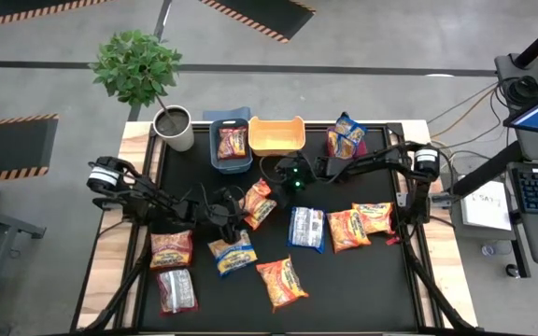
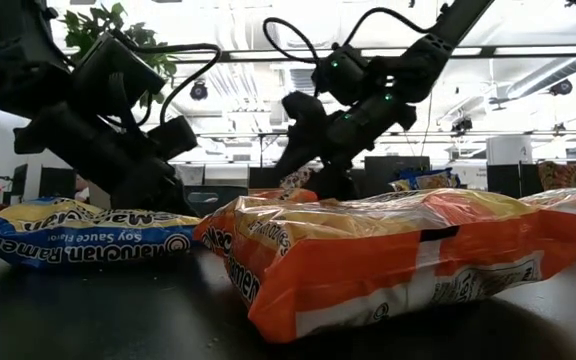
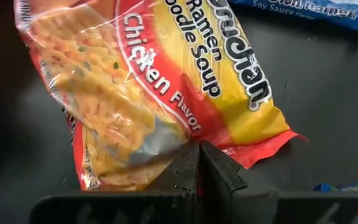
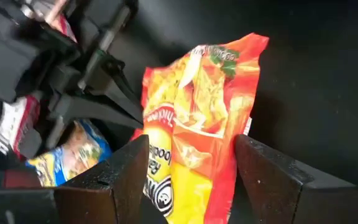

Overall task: Sort Maruchan noodles
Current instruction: Put the orange noodle pack into the yellow bin

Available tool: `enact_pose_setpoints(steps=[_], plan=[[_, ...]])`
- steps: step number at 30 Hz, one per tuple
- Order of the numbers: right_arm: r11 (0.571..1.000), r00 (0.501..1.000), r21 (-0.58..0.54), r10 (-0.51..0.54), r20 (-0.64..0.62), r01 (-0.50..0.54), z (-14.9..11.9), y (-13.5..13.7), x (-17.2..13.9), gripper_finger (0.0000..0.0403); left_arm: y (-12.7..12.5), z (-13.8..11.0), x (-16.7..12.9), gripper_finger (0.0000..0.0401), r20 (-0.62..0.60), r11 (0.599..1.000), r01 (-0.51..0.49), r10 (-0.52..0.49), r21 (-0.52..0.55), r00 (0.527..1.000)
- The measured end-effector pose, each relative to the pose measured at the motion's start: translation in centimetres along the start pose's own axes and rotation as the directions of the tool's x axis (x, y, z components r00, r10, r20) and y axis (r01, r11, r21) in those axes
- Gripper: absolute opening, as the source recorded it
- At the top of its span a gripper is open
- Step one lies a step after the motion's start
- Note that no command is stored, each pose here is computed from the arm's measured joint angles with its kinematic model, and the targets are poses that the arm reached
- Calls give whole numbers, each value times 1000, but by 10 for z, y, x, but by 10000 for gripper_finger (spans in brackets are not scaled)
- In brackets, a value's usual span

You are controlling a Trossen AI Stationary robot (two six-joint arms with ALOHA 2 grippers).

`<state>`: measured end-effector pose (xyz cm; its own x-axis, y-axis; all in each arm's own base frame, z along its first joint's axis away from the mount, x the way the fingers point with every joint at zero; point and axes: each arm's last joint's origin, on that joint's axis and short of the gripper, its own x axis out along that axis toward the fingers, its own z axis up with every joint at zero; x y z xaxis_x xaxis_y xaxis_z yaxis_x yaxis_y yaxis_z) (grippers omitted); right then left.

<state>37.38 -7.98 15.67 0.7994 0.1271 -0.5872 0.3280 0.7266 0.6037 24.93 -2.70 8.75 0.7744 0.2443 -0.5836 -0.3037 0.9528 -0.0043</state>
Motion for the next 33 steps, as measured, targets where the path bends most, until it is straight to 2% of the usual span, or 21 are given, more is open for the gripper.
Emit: enact_pose_setpoints(steps=[10, 21, 28, 33], plan=[[1000, 1000, 1, -8, -14, 8, 3, -4, 18, 226, 0, 0, 0, 0, 3, 1000, 1, -1, 0, 1000], [1000, 1000, -8, -30, -4, 30, 1, -5, 19, 226, 0, -1, 1, 0, 5, 1000, -12, 12, -6, 1000], [999, 999, -48, 9, 40, -7, 2, 4, 21, 226, 0, 0, 1, 0, 13, 1000, -14, 14, -10, 1000], [998, 998, -55, 22, 51, -19, 3, 6, 22, 205, 0, -1, 1, 0, 14, 1000, -15, 16, -18, 1000]])
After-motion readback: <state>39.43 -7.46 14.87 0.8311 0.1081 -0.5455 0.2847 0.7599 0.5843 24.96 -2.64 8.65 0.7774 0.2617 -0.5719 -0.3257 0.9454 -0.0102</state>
